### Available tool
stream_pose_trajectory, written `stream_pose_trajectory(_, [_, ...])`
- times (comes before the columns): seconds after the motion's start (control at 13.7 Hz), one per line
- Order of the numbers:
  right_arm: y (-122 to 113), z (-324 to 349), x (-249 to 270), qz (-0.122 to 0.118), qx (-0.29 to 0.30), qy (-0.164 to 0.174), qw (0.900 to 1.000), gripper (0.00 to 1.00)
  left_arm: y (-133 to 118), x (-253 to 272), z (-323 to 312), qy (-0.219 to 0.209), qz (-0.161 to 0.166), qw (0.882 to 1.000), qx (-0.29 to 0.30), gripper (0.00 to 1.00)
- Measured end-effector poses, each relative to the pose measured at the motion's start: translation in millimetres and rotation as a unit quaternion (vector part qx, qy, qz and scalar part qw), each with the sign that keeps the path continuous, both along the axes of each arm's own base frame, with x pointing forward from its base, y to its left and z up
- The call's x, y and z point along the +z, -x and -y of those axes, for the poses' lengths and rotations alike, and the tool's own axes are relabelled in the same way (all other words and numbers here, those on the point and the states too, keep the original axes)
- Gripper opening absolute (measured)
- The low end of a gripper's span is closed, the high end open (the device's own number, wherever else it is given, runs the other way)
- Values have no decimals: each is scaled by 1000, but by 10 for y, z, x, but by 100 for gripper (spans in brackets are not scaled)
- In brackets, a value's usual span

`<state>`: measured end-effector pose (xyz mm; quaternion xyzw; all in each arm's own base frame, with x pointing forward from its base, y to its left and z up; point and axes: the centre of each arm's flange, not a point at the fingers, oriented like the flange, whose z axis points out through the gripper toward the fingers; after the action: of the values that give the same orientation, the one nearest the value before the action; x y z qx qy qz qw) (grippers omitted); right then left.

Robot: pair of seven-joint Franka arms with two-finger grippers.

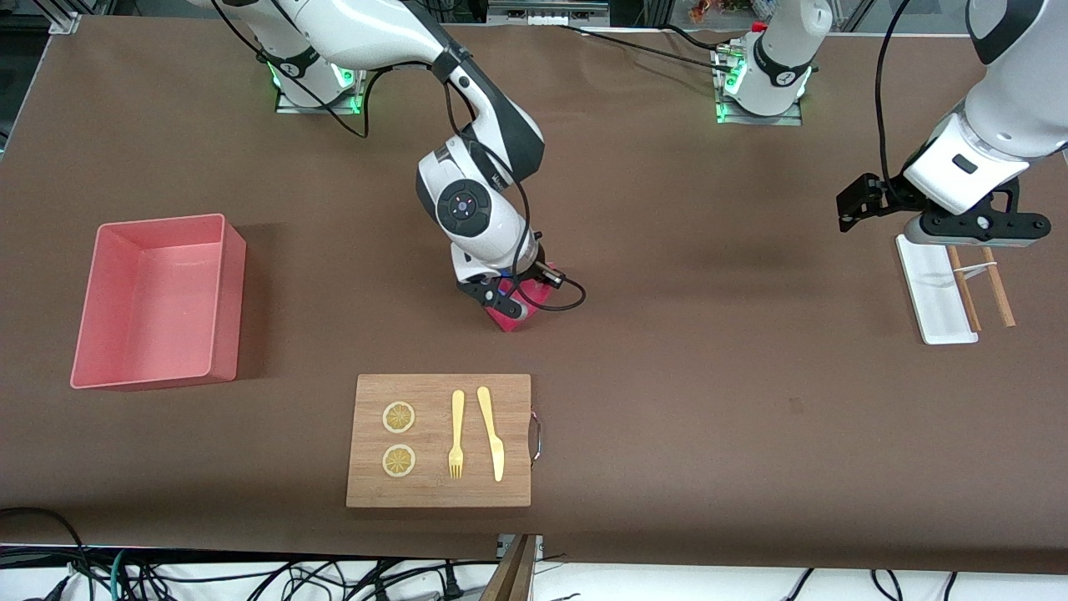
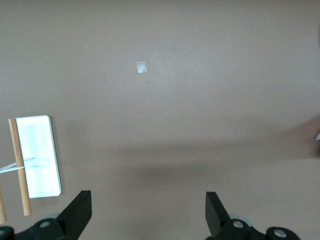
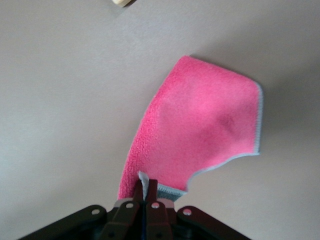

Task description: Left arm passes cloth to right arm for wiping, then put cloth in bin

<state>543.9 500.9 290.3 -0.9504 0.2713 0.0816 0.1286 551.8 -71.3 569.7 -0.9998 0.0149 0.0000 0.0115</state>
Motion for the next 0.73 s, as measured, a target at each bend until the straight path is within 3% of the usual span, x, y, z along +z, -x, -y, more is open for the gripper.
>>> stream_pose_trajectory(0.22, [-79, 251, -90, -27, 32, 35, 998, 2, -2, 1, -1, 0, 1, 1000, 0, 100])
stream_pose_trajectory(0.73, [-748, 1857, -294, -105, 135, 88, 981, 2, -2, 2, 2, 0, 1, 1000, 1, 100])
